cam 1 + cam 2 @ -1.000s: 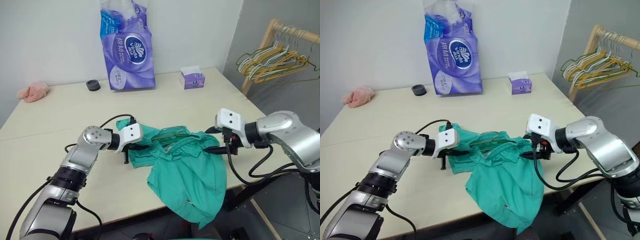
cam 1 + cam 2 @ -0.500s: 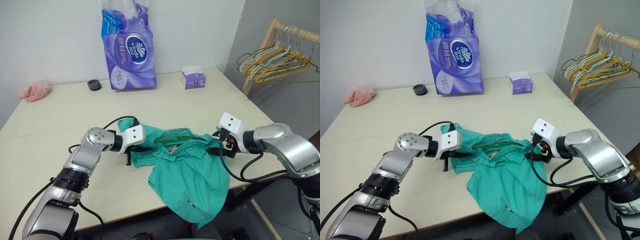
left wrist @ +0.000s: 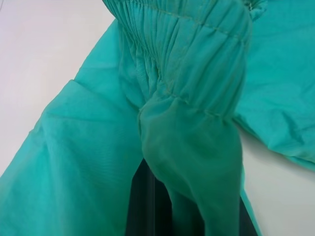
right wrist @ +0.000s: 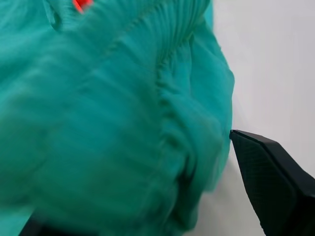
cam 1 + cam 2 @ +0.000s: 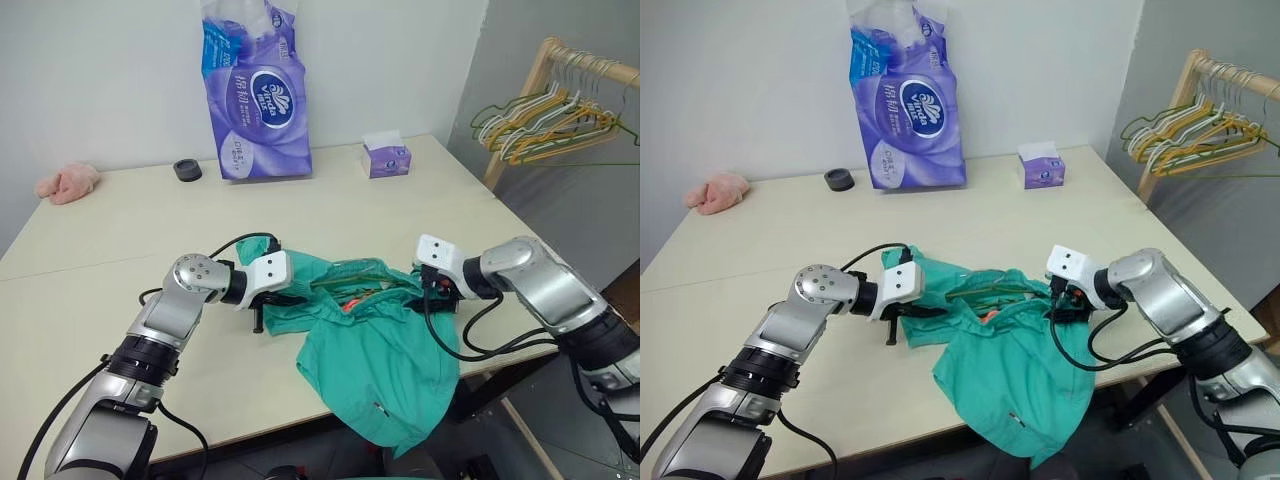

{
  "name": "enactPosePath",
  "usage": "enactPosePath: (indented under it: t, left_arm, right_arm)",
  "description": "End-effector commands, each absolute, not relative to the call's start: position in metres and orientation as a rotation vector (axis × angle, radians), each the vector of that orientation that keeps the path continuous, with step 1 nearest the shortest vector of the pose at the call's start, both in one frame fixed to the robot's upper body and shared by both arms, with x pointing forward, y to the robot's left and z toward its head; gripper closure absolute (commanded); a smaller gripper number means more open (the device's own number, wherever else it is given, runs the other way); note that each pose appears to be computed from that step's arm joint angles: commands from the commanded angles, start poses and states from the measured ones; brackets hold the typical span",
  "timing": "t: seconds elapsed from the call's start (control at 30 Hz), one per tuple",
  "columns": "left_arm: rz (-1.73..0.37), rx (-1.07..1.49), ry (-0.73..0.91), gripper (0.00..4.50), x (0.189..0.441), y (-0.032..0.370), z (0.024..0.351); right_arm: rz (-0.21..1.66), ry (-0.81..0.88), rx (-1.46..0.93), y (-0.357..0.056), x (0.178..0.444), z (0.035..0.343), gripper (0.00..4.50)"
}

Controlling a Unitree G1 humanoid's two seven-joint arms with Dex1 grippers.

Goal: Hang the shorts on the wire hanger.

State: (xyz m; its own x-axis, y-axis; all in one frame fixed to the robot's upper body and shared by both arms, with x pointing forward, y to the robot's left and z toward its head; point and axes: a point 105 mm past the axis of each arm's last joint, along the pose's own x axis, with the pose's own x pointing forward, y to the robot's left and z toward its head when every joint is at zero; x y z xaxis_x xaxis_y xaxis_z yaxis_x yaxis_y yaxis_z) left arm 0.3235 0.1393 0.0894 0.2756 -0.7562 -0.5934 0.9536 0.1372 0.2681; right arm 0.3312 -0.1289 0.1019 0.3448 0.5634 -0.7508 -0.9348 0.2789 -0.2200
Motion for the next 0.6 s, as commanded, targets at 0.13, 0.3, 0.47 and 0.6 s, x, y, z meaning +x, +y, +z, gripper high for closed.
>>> enactPosePath:
  t: [0.13,0.3,0.47,0.6]
  left_arm:
    - [-1.287,0.667,0.300,4.50,0.322,0.135,0.103]
    - [-1.286,0.663,0.299,4.50,0.322,0.136,0.102]
    - [-1.239,0.602,0.288,3.74,0.330,0.139,0.102]
    - [-1.190,0.512,0.291,2.56,0.337,0.147,0.108]
  right_arm:
    - [1.167,0.577,-0.806,-0.121,0.334,0.111,3.06]
    - [1.197,0.571,-0.796,-0.119,0.330,0.115,4.49]
    - [1.230,0.557,-0.790,-0.116,0.320,0.121,4.50]
    - [1.229,0.560,-0.785,-0.119,0.315,0.123,4.50]
